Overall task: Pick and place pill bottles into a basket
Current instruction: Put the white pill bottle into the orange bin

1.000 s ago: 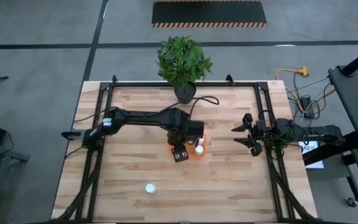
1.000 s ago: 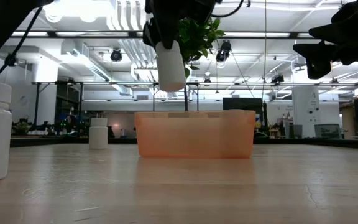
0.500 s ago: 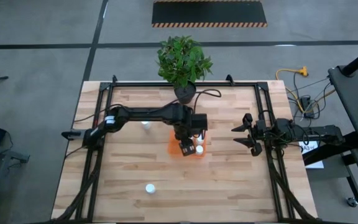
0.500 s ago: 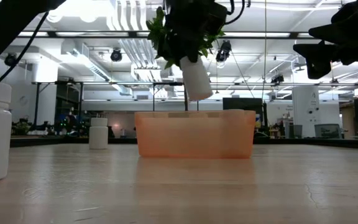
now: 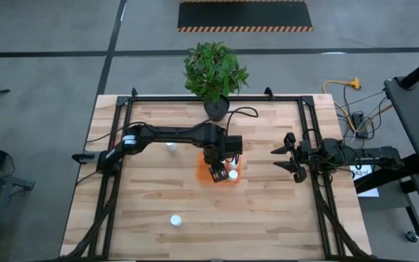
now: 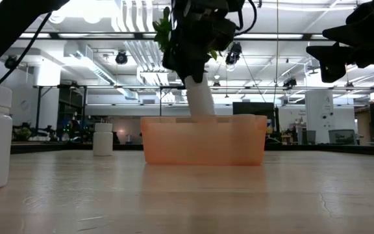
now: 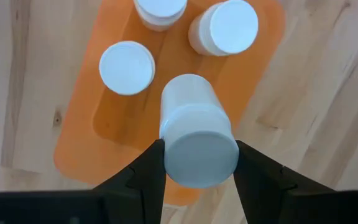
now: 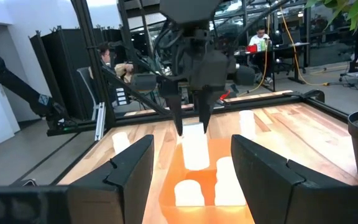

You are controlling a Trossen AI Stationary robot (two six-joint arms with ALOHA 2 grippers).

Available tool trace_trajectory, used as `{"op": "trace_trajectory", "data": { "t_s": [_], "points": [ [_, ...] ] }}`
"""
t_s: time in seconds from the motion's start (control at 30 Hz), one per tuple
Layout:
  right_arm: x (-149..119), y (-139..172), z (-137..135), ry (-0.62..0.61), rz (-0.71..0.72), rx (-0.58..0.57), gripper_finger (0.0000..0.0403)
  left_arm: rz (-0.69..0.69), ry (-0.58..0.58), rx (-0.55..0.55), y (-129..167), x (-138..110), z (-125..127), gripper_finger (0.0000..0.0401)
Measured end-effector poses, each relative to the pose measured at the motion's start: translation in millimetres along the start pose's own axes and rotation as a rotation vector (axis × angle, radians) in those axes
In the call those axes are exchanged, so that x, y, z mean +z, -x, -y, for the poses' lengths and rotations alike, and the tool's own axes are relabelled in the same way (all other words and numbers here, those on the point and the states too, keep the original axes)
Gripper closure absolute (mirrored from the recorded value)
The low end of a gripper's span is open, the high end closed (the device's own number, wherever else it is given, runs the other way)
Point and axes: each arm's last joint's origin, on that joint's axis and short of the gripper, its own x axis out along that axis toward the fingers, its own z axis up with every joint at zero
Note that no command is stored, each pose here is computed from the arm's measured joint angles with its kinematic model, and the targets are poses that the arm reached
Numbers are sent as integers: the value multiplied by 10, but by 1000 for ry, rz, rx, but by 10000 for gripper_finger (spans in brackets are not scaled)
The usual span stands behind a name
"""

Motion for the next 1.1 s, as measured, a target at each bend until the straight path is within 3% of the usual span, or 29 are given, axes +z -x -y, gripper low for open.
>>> {"op": "trace_trajectory", "data": {
  "t_s": [0.53,0.83,1.1],
  "points": [
    [0,0,0,0,0,0,199,32,-4,-14,-145,38,-5,260],
    [1,0,0,-1,1,-1,199,-44,11,8,-459,81,-11,260],
    [0,0,0,-1,1,-1,199,-50,29,14,-491,85,-12,260]
  ]
}}
